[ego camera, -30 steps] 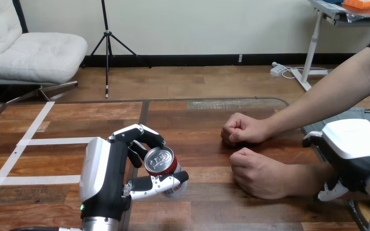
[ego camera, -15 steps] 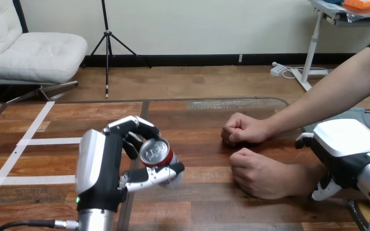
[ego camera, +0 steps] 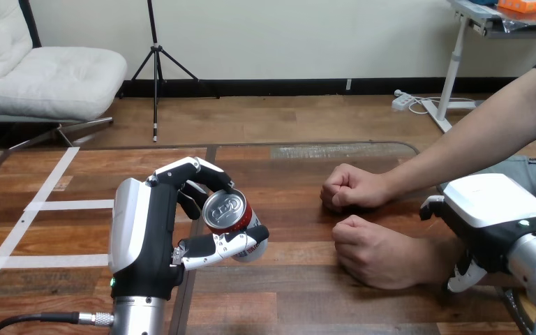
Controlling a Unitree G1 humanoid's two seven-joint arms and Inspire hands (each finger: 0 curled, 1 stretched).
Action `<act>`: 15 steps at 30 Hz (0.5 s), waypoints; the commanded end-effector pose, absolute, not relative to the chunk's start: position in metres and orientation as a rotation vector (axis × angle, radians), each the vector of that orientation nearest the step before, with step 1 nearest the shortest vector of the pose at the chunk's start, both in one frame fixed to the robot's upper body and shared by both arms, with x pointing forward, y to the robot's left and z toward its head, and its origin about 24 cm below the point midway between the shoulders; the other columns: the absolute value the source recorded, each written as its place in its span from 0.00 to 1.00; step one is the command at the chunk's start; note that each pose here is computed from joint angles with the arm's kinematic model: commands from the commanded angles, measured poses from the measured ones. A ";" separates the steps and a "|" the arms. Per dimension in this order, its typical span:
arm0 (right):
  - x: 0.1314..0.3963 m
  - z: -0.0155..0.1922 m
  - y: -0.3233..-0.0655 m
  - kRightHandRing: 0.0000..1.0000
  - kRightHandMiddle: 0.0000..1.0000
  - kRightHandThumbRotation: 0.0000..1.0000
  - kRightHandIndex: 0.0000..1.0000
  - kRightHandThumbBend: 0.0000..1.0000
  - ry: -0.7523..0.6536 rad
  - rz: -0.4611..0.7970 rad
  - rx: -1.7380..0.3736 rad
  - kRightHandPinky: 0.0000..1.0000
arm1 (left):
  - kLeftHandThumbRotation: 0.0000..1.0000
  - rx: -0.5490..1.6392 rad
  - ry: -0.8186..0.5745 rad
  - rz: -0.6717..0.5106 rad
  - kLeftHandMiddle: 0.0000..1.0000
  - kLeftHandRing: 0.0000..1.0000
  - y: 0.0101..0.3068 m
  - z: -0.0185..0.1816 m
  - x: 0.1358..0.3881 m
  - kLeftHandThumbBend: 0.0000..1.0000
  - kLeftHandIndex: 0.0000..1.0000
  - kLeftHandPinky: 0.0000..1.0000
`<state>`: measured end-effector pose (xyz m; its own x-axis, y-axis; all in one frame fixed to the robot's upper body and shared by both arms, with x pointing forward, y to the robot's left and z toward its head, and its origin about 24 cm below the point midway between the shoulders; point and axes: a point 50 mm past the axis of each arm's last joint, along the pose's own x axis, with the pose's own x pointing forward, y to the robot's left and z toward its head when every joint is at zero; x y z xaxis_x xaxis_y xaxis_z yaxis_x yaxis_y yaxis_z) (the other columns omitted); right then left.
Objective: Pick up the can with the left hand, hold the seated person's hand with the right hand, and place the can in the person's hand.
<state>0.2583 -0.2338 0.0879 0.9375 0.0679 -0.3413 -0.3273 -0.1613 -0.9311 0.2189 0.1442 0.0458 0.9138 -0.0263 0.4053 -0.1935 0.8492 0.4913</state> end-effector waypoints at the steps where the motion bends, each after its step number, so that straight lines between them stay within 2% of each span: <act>1: 0.274 0.109 -0.231 0.82 0.80 0.09 0.78 0.83 0.136 0.307 -1.757 0.80 | 0.00 0.535 -0.533 0.126 0.41 0.35 0.146 0.068 0.228 0.79 0.42 0.29; 15: 0.277 0.107 -0.228 0.82 0.80 0.05 0.77 0.83 0.173 0.339 -1.778 0.80 | 0.00 0.538 -0.530 0.140 0.41 0.35 0.149 0.069 0.226 0.79 0.42 0.29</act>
